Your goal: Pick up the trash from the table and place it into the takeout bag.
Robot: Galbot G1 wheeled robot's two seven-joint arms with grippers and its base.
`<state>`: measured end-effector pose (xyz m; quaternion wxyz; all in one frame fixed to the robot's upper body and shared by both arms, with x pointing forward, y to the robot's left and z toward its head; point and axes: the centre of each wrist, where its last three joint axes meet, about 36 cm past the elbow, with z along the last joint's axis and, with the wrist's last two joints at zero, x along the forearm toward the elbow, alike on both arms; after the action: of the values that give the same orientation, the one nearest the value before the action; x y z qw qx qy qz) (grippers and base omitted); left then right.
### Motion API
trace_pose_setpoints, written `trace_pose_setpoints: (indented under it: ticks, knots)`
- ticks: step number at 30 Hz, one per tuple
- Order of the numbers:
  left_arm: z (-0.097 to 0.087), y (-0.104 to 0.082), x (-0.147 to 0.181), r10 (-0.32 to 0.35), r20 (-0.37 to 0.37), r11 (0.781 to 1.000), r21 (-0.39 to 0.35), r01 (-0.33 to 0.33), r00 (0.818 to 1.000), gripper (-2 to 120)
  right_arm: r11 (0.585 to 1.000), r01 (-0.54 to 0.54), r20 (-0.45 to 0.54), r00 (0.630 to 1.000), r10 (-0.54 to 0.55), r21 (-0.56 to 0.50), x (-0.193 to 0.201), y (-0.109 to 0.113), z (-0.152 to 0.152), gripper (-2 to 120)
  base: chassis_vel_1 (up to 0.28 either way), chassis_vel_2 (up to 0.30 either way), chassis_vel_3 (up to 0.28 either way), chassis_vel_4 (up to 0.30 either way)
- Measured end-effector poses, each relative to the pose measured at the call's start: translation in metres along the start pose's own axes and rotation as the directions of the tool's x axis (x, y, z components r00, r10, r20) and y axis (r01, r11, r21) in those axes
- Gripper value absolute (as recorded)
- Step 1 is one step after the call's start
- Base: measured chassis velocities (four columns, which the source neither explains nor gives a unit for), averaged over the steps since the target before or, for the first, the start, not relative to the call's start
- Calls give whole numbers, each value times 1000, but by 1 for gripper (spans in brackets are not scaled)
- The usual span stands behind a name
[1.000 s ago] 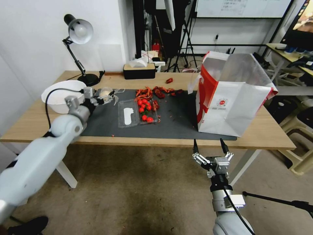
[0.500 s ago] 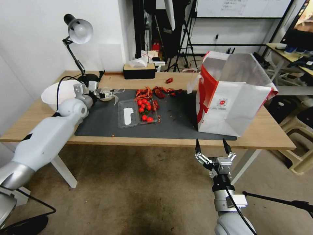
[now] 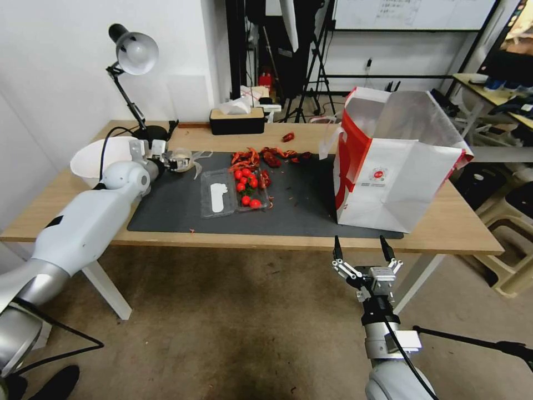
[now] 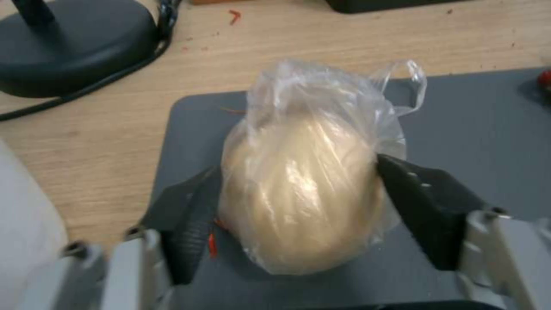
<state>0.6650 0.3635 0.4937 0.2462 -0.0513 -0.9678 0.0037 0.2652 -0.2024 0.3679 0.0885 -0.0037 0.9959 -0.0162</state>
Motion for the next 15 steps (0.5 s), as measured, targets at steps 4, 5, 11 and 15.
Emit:
trace_pose_setpoints:
  ticks: [4, 5, 11, 15]
  knots:
    - [1, -1, -3, -4, -12, 1000, -8, 4, 1000, 53, 1000, -5, 1, 1000, 5, 1, 0, -1, 0, 100, 0, 0, 0, 0]
    - [2, -1, -3, -3, -13, 1000, -9, 3, 1000, 46, 1000, -7, 1, 1000, 7, 3, 0, -1, 1, 100, 0, 0, 0, 0]
    - [4, 0, -3, 3, -9, 1000, -16, -3, 1000, 26, 1000, -10, 0, 1000, 10, 3, 0, -1, 2, 100, 0, 0, 0, 0]
    - [7, 4, -2, 9, 19, 1000, -25, -9, 1000, 13, 1000, -10, 3, 1000, 10, 2, -2, -1, 2, 100, 0, 0, 0, 0]
